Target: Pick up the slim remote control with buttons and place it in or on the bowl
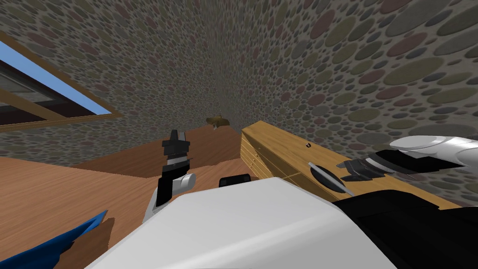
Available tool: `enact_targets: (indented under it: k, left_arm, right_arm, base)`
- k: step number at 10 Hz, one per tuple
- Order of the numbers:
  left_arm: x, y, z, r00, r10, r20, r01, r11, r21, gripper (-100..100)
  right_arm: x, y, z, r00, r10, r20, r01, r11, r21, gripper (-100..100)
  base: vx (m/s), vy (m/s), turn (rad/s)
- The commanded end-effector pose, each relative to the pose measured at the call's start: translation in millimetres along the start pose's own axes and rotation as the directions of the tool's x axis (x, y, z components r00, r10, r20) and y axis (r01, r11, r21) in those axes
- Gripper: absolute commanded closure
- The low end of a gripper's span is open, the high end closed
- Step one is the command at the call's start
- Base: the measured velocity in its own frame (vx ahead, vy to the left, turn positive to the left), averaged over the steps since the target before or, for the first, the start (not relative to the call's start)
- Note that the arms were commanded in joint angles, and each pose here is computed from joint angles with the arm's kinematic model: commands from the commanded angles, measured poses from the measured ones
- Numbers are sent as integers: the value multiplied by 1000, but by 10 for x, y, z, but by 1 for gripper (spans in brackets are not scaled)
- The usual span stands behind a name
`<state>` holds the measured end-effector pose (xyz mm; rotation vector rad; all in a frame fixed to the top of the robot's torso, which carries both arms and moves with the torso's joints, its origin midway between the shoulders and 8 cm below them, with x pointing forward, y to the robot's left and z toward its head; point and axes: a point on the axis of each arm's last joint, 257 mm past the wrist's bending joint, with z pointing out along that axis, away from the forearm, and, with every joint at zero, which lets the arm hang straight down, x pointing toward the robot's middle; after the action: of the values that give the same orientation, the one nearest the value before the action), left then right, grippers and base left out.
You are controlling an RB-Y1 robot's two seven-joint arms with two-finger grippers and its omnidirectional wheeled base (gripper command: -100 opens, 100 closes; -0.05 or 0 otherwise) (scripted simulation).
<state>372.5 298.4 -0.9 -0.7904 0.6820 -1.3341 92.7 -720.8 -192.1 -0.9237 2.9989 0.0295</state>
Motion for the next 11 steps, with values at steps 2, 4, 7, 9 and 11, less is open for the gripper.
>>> enact_targets:
  k: [2,4,7,9,11]
  left_arm:
    - [0,0,0,1000,0,0,0,1000,0,0]
    - [0,0,0,1000,0,0,0,1000,0,0]
    - [0,0,0,1000,0,0,0,1000,0,0]
    - [0,0,0,1000,0,0,0,1000,0,0]
    - [0,0,0,1000,0,0,0,1000,0,0]
  right_arm:
    - [129,-97,-109,999,27,-16,-27,999,35,-100]
    - [278,-20,-110,999,35,-6,-35,999,15,-100]
    - [363,79,-51,1000,27,11,-27,1000,-10,-100]
    - [473,32,-161,999,54,-3,-54,998,14,-100]
    - [565,158,-125,998,56,16,-56,998,-16,-100]
  base:
    - [0,0,0]
    - [14,29,104]
    - [10,19,37]
    - [13,24,40]
    - [4,11,63]
